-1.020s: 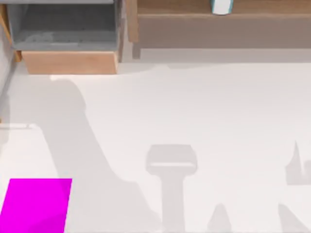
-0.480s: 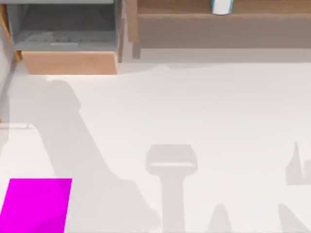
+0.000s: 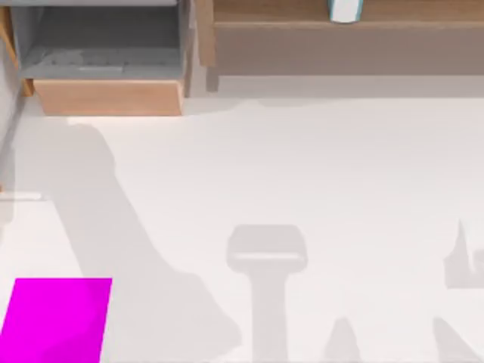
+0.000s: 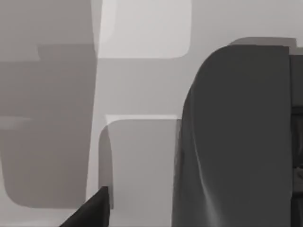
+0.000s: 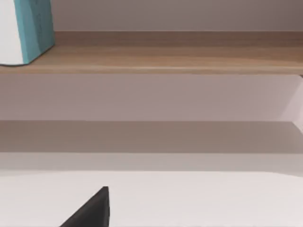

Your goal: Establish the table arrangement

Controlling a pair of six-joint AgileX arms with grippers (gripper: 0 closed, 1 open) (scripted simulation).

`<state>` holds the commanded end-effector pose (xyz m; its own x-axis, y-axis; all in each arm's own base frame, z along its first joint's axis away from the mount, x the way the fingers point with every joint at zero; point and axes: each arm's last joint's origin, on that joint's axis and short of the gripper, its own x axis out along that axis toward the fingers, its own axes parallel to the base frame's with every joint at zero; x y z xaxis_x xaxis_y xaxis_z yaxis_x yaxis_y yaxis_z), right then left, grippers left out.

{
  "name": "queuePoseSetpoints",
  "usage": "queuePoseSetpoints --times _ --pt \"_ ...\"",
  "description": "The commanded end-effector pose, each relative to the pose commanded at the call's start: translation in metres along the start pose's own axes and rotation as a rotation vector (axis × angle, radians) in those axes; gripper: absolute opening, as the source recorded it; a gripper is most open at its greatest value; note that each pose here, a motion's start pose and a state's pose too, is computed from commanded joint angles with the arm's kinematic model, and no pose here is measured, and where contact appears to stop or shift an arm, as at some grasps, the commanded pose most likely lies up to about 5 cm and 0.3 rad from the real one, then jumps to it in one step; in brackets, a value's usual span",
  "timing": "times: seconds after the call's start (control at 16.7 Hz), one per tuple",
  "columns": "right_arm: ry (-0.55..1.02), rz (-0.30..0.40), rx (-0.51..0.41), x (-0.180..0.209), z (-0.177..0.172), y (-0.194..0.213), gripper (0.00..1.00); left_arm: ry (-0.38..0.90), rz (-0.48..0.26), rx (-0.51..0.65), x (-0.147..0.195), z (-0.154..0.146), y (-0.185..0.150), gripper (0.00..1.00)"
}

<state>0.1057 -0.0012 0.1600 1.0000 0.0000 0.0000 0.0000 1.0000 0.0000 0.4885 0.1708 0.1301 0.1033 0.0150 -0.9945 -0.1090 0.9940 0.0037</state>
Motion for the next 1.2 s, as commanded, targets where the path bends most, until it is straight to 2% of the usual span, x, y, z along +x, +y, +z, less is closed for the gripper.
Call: queuePoseSetpoints --times 0.06,0.84,1.2 --pt "0.0 0.0 0.0 0.0 0.0 0.0 1.0 0.0 0.0 0.0 0.0 0.0 0.0 1.0" --pt "0.0 0.0 0.0 0.0 0.0 0.0 1.0 0.0 0.0 0.0 0.0 0.0 0.0 0.02" --pt "0.0 0.0 0.0 0.0 0.0 0.0 1.0 0.0 0.0 0.0 0.0 0.0 0.0 0.0"
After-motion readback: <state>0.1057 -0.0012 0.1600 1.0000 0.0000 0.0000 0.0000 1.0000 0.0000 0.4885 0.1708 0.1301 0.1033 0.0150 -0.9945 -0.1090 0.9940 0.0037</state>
